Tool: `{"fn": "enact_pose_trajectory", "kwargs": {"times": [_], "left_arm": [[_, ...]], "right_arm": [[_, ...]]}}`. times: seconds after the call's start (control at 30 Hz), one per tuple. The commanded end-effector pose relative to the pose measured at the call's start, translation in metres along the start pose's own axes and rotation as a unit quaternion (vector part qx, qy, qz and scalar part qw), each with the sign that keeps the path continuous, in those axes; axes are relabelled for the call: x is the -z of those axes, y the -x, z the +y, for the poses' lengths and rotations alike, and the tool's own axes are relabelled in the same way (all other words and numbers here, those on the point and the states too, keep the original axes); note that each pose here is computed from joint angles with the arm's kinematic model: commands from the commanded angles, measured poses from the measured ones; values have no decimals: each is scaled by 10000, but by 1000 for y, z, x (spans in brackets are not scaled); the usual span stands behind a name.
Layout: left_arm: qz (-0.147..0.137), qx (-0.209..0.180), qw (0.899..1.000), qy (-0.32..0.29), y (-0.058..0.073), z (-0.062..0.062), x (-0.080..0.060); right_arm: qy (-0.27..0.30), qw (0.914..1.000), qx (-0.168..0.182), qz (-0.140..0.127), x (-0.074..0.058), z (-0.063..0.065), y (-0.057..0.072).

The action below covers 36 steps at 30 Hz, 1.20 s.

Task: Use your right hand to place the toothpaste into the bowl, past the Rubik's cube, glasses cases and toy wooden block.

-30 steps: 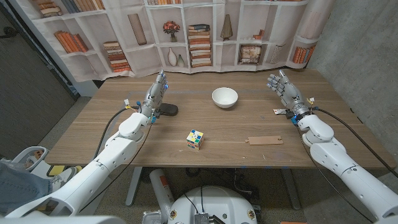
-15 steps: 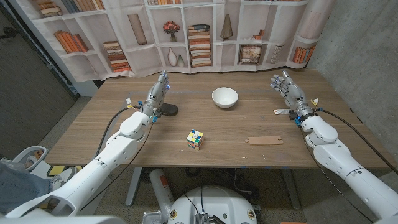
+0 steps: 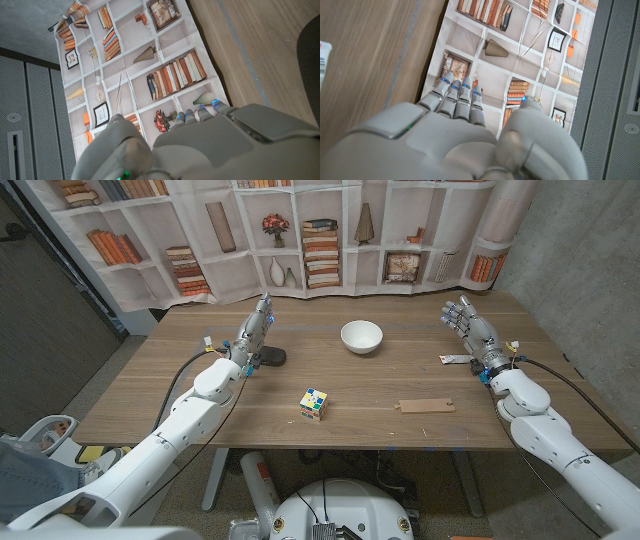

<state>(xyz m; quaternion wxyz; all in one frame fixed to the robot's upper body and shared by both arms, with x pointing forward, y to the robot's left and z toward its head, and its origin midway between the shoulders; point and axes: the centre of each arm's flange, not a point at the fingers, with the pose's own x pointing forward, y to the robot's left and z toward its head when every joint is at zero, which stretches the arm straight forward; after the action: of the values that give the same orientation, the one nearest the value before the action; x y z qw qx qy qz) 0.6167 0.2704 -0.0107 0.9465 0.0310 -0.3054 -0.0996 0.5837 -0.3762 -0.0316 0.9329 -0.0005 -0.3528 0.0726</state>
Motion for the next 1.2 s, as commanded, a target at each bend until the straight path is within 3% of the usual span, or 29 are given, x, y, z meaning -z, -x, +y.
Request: {"fn": "enact_pose_trajectory", "kwargs": {"times": [0.03,0.5,0.9,1.2], "left_arm": [[3,11,10000,-18,3,0,-2],[-152,-24,9998,91,4,-1,-7],[-82,20,10000,13,6,-7,-9],[-149,99,9998,-51,0,-11,-17]], "right_arm": [[142,9998,97,-70,-8,-9,11],[577,9980,231,66,-16,-15,20],[964,9948,291,130,-18,-18,29],[1161,9922,430,139,-20,-19,36]]}}
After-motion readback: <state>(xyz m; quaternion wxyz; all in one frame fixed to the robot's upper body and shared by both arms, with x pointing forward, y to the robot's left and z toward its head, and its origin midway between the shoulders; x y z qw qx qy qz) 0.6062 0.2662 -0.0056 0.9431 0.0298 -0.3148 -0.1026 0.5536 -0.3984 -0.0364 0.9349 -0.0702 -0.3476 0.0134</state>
